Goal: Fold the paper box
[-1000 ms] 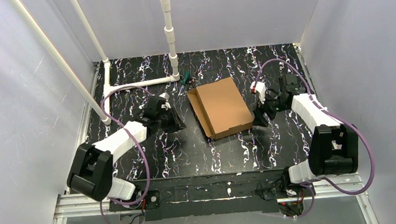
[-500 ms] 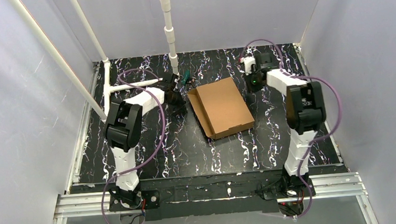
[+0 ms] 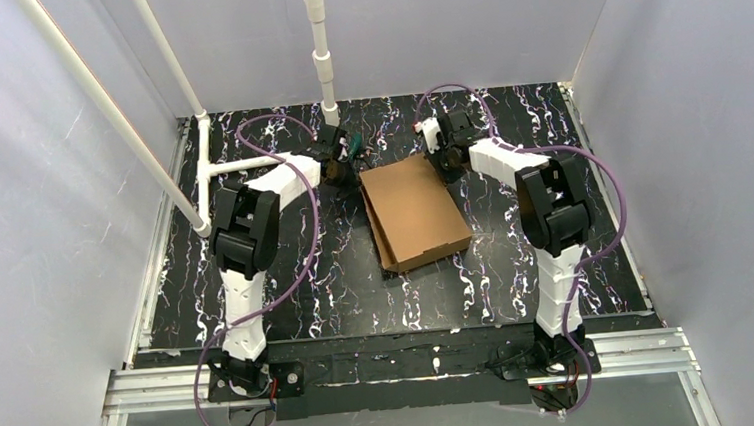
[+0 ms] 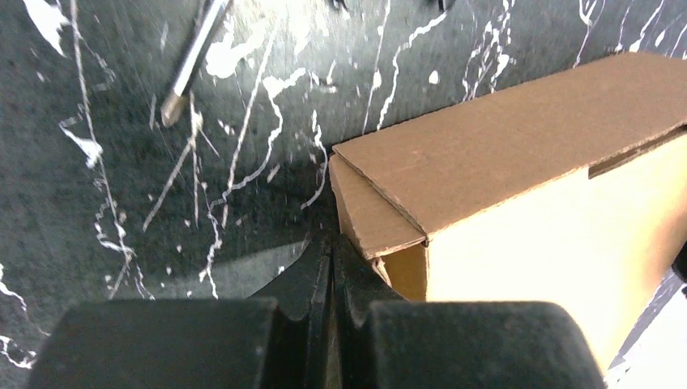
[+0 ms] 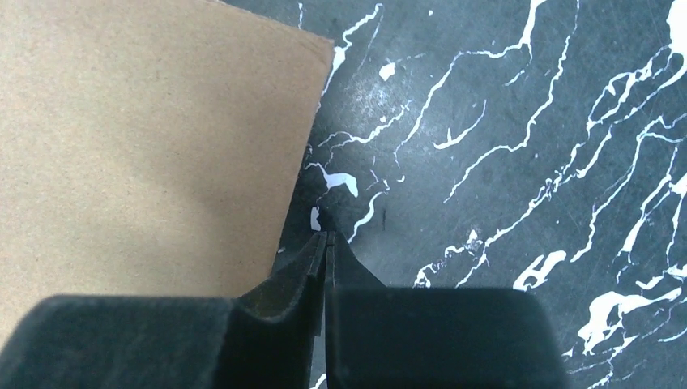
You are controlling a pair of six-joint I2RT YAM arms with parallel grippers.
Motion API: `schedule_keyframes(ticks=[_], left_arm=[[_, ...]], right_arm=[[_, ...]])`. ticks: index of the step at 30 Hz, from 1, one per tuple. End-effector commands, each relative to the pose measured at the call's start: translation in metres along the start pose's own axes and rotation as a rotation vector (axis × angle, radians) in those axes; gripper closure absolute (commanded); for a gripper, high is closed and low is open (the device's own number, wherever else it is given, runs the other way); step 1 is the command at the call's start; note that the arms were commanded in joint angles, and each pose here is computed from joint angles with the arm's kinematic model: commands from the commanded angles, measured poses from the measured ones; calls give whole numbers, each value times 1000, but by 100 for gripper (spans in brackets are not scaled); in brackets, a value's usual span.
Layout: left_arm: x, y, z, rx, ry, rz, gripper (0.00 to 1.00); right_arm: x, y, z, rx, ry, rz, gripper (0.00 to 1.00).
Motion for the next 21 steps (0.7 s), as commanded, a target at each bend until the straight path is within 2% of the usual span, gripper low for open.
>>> schedule_keyframes(ticks=[1, 6, 9, 12, 16, 21], left_arm=[[-33, -33, 10, -45, 72, 118, 100], [14, -56, 22, -80, 59, -106, 98], [36, -69, 36, -71, 51, -135, 94], [39, -77, 51, -42, 75, -80, 92], [32, -90, 84, 12, 66, 110, 95], [22, -96, 149, 116, -14, 150, 100]], right_arm=[[12, -12, -1, -11, 4, -29, 87], [-25, -34, 10, -38, 112, -31, 86], [-33, -45, 27, -30, 125, -58, 84], [-26, -51, 46, 10, 104, -104, 80], [-20, -66, 62, 39, 69, -113, 79], [-16, -79, 75, 17, 73, -83, 80]])
Point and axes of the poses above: each gripper's point midway between its finger pads, its own y axis out along the fingers, its own x axis along the line the jaws close on, z = x × y, the point moved 8 cm from there along -y, back along the fingers, and after that the axes turned 7 degrees about y, right-handed, at the moved point
